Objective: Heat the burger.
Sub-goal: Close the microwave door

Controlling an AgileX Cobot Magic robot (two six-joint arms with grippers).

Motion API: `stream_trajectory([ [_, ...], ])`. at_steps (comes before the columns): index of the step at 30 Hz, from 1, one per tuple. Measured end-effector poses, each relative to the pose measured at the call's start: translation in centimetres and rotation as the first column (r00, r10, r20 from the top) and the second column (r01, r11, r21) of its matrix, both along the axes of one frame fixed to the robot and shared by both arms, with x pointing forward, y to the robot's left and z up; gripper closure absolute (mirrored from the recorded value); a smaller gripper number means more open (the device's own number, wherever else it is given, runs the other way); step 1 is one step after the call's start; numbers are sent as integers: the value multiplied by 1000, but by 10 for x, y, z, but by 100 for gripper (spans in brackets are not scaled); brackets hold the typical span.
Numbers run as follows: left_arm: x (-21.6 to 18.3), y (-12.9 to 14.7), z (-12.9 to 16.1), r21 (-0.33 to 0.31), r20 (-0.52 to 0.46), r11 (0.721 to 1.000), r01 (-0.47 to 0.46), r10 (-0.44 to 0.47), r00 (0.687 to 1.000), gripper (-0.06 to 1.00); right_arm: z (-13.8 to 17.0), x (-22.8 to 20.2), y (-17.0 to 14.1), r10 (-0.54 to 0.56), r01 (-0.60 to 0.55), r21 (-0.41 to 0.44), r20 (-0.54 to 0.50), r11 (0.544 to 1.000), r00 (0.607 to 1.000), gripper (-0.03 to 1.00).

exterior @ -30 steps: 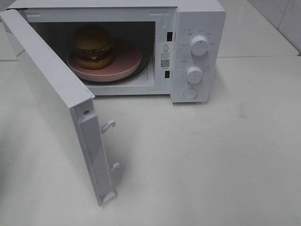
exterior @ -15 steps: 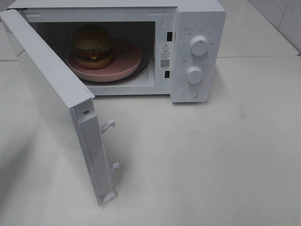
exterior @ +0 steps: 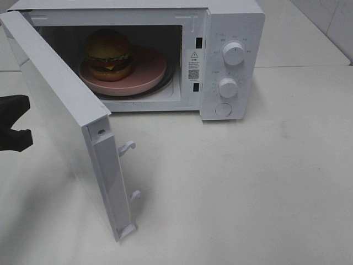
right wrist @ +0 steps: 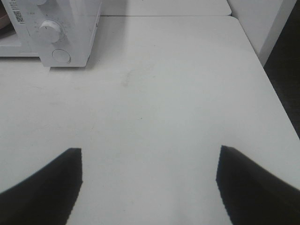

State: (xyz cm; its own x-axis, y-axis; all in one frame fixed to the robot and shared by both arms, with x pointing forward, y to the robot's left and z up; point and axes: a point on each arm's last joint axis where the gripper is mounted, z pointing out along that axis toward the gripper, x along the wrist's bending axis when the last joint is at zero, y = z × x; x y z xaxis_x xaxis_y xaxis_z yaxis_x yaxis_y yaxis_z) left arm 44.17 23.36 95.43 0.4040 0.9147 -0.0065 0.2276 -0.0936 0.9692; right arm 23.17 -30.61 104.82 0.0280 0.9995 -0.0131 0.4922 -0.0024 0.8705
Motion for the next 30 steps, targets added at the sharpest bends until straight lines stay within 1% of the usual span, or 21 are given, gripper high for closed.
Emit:
stream_trajectory([
  [1, 0, 0, 0, 0, 0, 1000, 0, 0, 1000, 94, 0, 0, 0, 0, 0, 0, 0, 1000, 1000, 20],
  [3, -1, -9, -3, -8, -5, 1000, 4, -4, 1000, 94, 0, 0, 0, 0, 0, 0, 0, 1000, 1000, 20],
  [6, -1, -11, -5, -8, -13, 1000, -2, 2, 1000, 94, 0, 0, 0, 0, 0, 0, 0, 1000, 1000, 20],
  [8, 4, -22, -8, -4, -28, 1000, -12, 11, 1000, 94, 0, 0, 0, 0, 0, 0, 0, 1000, 1000, 20],
  [10, 6, -25, -8, -2, -24, 1000, -11, 11, 1000, 94, 0, 0, 0, 0, 0, 0, 0, 1000, 1000, 20],
  [11, 12, -34, -8, 1, -21, 1000, -2, 2, 1000, 94, 0, 0, 0, 0, 0, 0, 0, 1000, 1000, 20],
  [13, 14, -37, -7, -2, -19, 1000, -1, 1, 1000, 94, 0, 0, 0, 0, 0, 0, 0, 1000, 1000, 20],
  [14, 19, -45, -8, -3, -21, 1000, 6, -6, 1000, 94, 0, 0, 0, 0, 0, 0, 0, 1000, 1000, 20],
  [17, 21, -49, -8, -6, -22, 1000, 9, -9, 1000, 94, 0, 0, 0, 0, 0, 0, 0, 1000, 1000, 20],
  [19, 31, -62, -10, -22, -31, 1000, 8, -9, 999, 94, 0, 0, 0, 0, 0, 0, 0, 1000, 1000, 20],
  [20, 31, -62, -10, -22, -31, 1000, 8, -9, 999, 94, 0, 0, 0, 0, 0, 0, 0, 1000, 1000, 20],
  [22, 39, -74, -12, -29, -32, 1000, 4, -5, 999, 94, 0, 0, 0, 0, 0, 0, 0, 1000, 1000, 20],
  [23, 39, -74, -12, -29, -32, 1000, 4, -5, 999, 94, 0, 0, 0, 0, 0, 0, 0, 1000, 1000, 20],
  [25, 47, -86, -12, -33, -24, 999, -3, 2, 1000, 94, 0, 0, 0, 0, 0, 0, 0, 1000, 1000, 20],
  [28, 50, -91, -12, -30, -22, 1000, -4, 4, 1000, 94, 0, 0, 0, 0, 0, 0, 0, 1000, 1000, 20],
  [30, 62, -109, -12, -33, -7, 999, -14, 14, 1000, 94, 0, 0, 0, 0, 0, 0, 0, 1000, 1000, 20],
])
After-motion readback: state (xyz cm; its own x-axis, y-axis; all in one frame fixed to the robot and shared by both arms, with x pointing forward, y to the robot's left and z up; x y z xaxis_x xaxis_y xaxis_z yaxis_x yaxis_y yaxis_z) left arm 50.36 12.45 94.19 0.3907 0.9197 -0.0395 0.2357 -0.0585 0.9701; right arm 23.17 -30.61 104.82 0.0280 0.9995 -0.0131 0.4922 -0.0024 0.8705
